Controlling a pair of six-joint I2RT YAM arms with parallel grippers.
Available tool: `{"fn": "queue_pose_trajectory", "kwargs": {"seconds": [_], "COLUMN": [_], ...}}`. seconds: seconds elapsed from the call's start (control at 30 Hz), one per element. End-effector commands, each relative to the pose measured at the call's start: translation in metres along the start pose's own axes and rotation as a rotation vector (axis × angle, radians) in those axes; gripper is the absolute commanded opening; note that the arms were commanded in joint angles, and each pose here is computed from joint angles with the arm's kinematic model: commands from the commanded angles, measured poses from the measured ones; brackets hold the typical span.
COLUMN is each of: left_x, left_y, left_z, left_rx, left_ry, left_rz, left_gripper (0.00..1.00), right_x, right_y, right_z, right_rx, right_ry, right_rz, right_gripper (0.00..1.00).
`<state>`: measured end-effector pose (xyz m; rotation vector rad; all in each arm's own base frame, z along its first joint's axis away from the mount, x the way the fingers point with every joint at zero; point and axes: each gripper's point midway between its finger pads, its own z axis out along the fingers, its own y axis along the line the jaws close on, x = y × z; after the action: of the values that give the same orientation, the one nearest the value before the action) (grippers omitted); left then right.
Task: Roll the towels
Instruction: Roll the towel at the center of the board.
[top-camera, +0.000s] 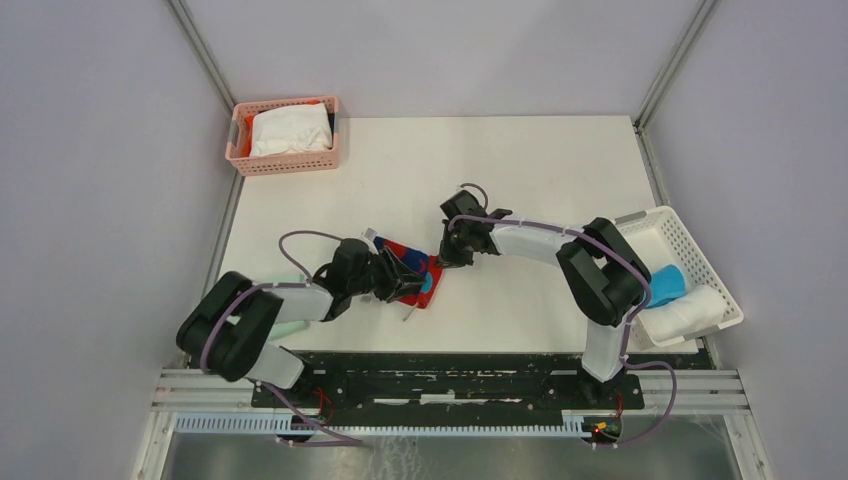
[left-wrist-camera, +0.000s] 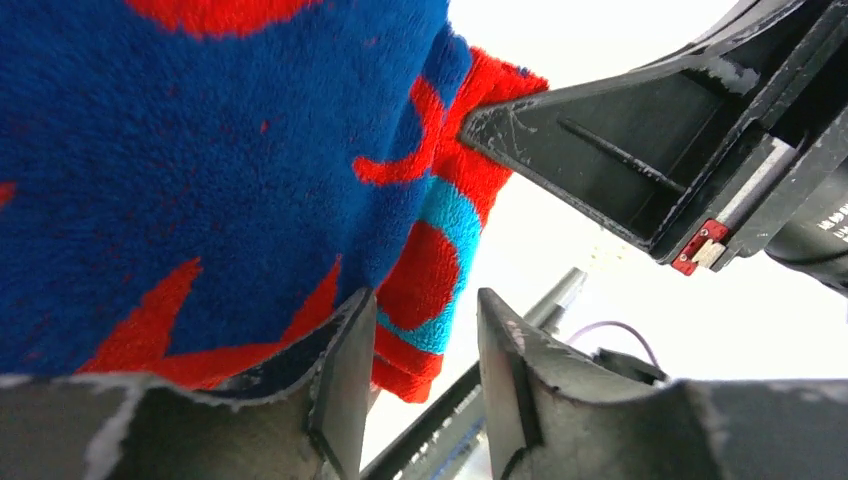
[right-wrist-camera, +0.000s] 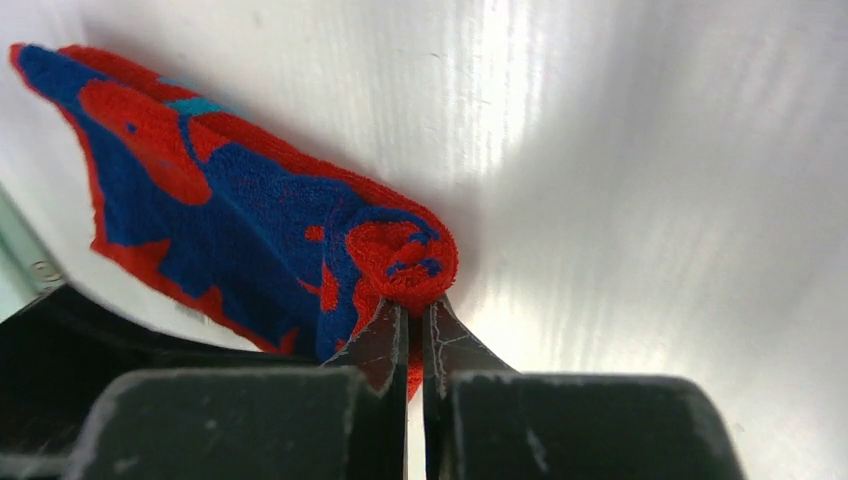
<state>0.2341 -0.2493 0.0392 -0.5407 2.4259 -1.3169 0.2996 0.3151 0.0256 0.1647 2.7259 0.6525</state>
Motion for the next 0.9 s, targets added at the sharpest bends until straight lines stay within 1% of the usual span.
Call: {"fn": "queue_pose_trajectory", "kwargs": {"seconds": [0.0, 0.13, 0.2, 0.27, 0.37, 0.63, 0.73, 0.87], "left_x": [-0.009, -0.015, -0.01, 0.004, 0.014, 0.047, 0.056, 0.058], "left_y": [0.011, -0.021, -0.034, -0.045, -0.059, -0.082, -0.076, -0.062], "left_z": [-0.017, -0.033, -0.035, -0.032, -0.027, 0.0, 0.013, 0.025], "left_rx": [-0.262, -0.368, -0.397, -0.419, -0.475, -0.595, -0.655, -0.732], "left_ry": [-0.122, -0.3, -0.345, -0.366, -0.425, -0.492, -0.491, -0.479], "left_rz": [0.278, 0.526, 0.621, 0.726, 0.867, 1.181, 1.276, 1.337], "left_gripper": [0.55, 0.6, 0.62, 0.63, 0.63, 0.58, 0.57, 0.56], "right_x": [-0.002, -0.006, -0.006, -0.006, -0.005, -0.003, -0.003, -0.002], "right_y": [-0.029, -0.024, -0.022, -0.022, -0.023, -0.023, -0.024, -0.023], "right_z": [-0.03, -0.034, -0.034, -0.034, -0.033, -0.033, -0.033, -0.033], "right_rx": [0.224, 0.24, 0.245, 0.249, 0.251, 0.251, 0.253, 0.251], "right_ry": [0.0, 0.0, 0.004, 0.009, 0.012, 0.026, 0.027, 0.03], "right_rz": [-0.052, -0.047, -0.046, -0.044, -0.043, -0.045, -0.046, -0.049], "right_gripper": [0.0, 0.0, 0.0, 0.0, 0.0, 0.0, 0.0, 0.0]}}
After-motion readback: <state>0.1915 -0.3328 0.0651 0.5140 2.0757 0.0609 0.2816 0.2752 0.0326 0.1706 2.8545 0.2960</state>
